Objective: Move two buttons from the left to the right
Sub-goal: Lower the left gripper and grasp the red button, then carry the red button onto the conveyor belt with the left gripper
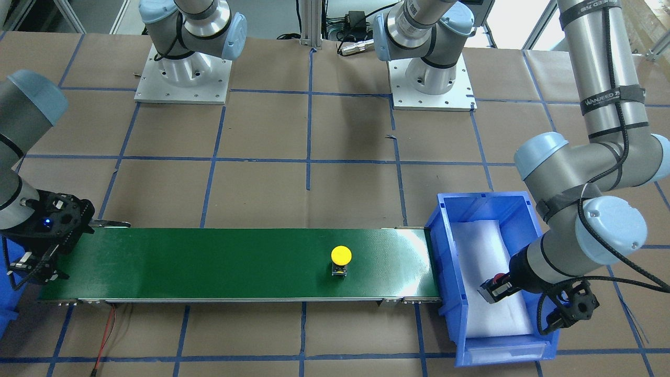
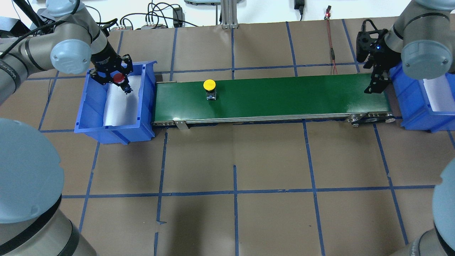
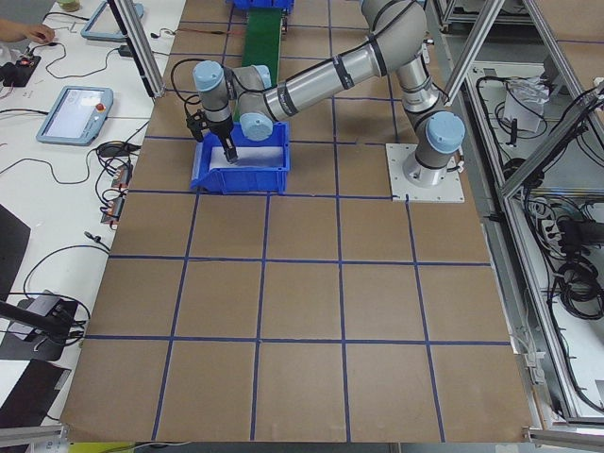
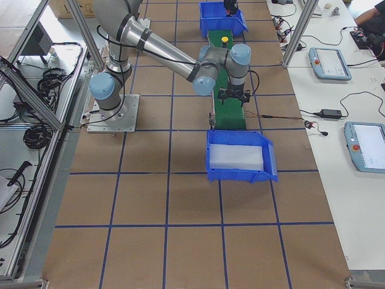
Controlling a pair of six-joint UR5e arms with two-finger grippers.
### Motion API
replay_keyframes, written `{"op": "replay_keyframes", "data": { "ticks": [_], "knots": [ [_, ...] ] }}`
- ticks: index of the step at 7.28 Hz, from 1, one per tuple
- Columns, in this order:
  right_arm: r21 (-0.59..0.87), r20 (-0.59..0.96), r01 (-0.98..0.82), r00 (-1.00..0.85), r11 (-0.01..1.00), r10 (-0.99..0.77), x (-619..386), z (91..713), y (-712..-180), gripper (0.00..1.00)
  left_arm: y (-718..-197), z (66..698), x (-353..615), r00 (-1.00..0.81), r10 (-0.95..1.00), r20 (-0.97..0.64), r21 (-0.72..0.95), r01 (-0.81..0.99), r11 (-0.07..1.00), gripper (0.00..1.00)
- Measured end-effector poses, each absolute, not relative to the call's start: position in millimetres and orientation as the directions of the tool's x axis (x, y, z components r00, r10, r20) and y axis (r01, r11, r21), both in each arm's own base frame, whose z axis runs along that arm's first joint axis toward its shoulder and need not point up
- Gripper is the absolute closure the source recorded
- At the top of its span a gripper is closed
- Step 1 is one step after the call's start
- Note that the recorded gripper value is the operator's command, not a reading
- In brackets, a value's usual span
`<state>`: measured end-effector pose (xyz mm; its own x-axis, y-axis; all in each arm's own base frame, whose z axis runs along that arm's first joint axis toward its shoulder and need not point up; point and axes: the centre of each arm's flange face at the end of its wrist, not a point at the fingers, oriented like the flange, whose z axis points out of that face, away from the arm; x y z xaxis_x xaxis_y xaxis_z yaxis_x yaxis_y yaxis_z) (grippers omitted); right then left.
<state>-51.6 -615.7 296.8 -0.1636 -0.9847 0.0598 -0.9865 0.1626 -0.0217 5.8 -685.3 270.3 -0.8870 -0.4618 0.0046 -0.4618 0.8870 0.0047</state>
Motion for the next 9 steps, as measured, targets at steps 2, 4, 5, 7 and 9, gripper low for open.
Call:
{"op": "replay_keyframes", "data": {
  "ticks": [2, 4, 5, 7, 9],
  "knots": [
    [-0.017, 0.063, -0.992, -0.125, 0.124, -0.99, -51, 298, -616, 0.0, -673, 303, 4, -0.894, -0.448, -0.001, 0.003, -0.448, 0.894, 0.7],
    [-0.01, 0.062, -0.993, -0.118, 0.117, -0.991, -52, 298, -615, 0.0, -656, 342, -8, -0.909, -0.416, 0.005, -0.002, -0.416, 0.909, 0.7],
    [-0.005, 0.06, -0.993, -0.116, 0.116, -0.991, -52, 298, -616, 0.0, -648, 358, -23, -0.92, -0.393, 0.008, -0.002, -0.393, 0.92, 0.7],
    [0.002, 0.059, -0.993, -0.115, 0.116, -0.992, -53, 298, -616, 0.0, -632, 379, -70, -0.951, -0.31, 0.006, -0.003, -0.31, 0.951, 0.71],
    [0.006, 0.051, -0.993, -0.116, 0.117, -0.992, -54, 294, -617, 0.0, -626, 367, -122, -0.982, -0.191, 0.005, 0.014, -0.191, 0.982, 0.71]
  ]
}}
